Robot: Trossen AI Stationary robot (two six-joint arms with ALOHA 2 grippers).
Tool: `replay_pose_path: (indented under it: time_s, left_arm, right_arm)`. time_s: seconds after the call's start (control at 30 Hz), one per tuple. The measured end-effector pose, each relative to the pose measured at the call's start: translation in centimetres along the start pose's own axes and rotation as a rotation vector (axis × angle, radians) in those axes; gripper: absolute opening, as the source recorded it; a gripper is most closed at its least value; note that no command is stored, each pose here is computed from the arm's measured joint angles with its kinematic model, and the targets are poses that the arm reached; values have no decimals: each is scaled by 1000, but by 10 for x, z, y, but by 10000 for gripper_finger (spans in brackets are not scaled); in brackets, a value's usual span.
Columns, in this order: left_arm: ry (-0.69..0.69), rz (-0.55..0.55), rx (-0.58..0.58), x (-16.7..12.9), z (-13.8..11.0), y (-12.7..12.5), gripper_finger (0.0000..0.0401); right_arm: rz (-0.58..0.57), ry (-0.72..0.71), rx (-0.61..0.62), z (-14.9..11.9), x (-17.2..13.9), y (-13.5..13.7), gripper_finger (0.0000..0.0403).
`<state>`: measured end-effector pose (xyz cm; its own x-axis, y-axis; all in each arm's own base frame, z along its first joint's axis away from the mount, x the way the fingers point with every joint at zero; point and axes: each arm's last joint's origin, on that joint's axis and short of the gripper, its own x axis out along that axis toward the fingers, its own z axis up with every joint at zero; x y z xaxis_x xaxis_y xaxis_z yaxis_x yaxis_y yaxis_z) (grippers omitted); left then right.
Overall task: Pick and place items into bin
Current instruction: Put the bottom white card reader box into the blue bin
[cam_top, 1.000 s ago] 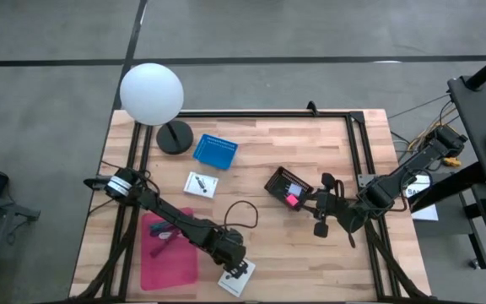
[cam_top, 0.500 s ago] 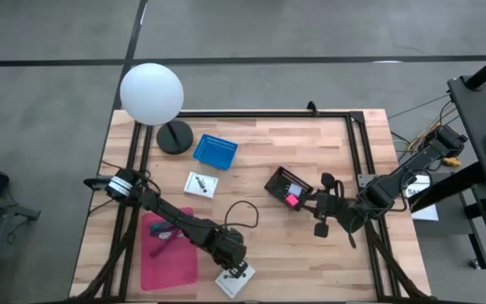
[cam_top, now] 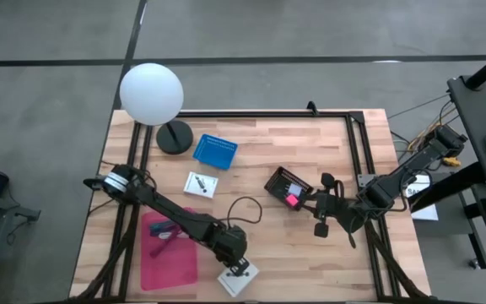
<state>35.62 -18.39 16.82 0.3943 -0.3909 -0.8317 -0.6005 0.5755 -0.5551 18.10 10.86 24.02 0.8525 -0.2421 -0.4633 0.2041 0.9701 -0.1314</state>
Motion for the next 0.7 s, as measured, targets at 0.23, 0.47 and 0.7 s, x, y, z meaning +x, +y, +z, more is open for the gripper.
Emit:
replay_pose_path:
  time_s: [0.23,0.47,0.7]
  left_arm:
    - [-68,-50,37,-24,12,-6,0]
    - [-288,-84,59,-62,28,-12,0]
    - [-563,-83,69,-104,40,-16,0]
  right_arm:
    - [0,0,3,0,0,0,68]
    - [8,-11,28,2,-4,-3,68]
    - [8,-91,168,13,-17,-14,76]
